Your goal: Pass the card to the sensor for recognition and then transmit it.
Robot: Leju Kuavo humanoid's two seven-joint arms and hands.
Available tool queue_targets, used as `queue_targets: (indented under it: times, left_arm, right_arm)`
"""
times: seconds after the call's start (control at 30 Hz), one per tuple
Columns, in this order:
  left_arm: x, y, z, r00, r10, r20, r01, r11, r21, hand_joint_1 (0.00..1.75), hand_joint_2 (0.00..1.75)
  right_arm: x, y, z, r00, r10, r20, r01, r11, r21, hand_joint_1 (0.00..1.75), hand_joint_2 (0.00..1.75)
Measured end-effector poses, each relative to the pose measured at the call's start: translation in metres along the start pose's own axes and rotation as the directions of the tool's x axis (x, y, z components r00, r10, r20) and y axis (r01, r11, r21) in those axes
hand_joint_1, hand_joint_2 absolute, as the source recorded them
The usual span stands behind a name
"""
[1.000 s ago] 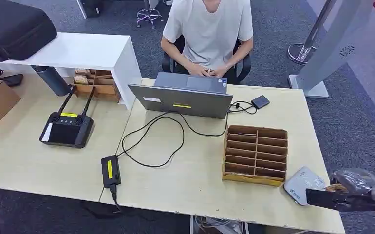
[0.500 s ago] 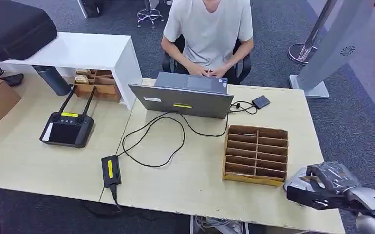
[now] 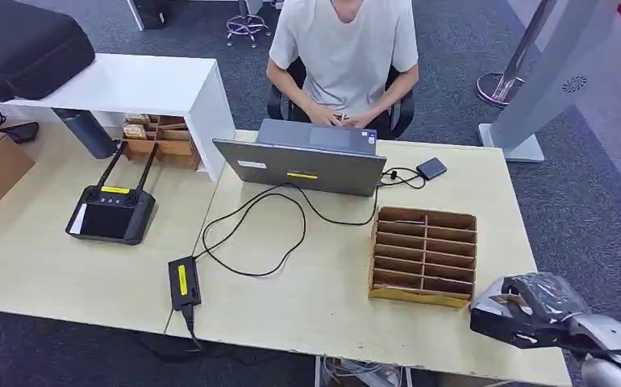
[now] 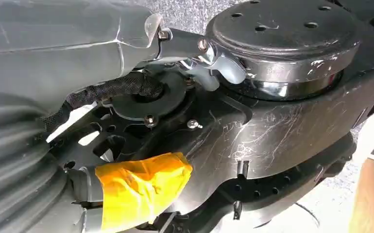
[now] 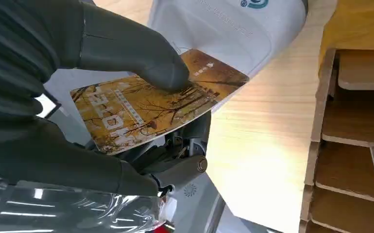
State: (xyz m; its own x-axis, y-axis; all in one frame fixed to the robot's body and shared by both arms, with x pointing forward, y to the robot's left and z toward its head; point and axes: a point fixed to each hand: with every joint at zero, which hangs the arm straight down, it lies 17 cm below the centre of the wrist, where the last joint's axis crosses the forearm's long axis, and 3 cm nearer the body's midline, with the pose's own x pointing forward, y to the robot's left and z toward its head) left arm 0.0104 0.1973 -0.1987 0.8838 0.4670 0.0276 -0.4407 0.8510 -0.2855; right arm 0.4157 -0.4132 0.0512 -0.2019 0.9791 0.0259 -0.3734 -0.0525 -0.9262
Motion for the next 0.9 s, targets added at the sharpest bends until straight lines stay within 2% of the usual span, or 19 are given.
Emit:
queue_targets:
  times: [0.27,0.5,0.57,0.7,0.9]
  left_arm:
    - [0.000,0.000,0.000,1.000,0.000,-0.002,0.000,1.000,-0.013,0.00,1.75]
    - [0.001,0.003,0.000,1.000,-0.001,0.003,0.001,1.000,-0.005,0.00,1.75]
    - [0.001,0.003,0.000,1.000,-0.002,0.006,0.002,1.000,-0.004,0.00,1.75]
    - [0.001,0.003,0.000,1.000,-0.005,0.014,0.005,1.000,0.008,0.00,1.75]
    - [0.002,0.004,0.001,1.000,-0.012,0.029,0.011,1.000,0.029,0.00,1.75]
  right_arm:
    - [-0.001,0.000,-0.003,1.000,-0.031,-0.002,0.031,0.999,0.027,1.75,1.75]
    - [0.003,-0.017,-0.009,1.000,-0.016,0.022,0.017,0.999,-0.052,1.75,1.75]
    - [0.006,-0.036,-0.014,0.999,0.013,0.032,-0.010,0.993,-0.115,1.75,1.75]
    - [0.012,-0.101,-0.028,0.995,0.094,0.033,-0.080,0.950,-0.303,1.75,1.75]
    - [0.023,-0.187,-0.035,0.985,0.171,0.014,-0.138,0.837,-0.529,1.75,1.75]
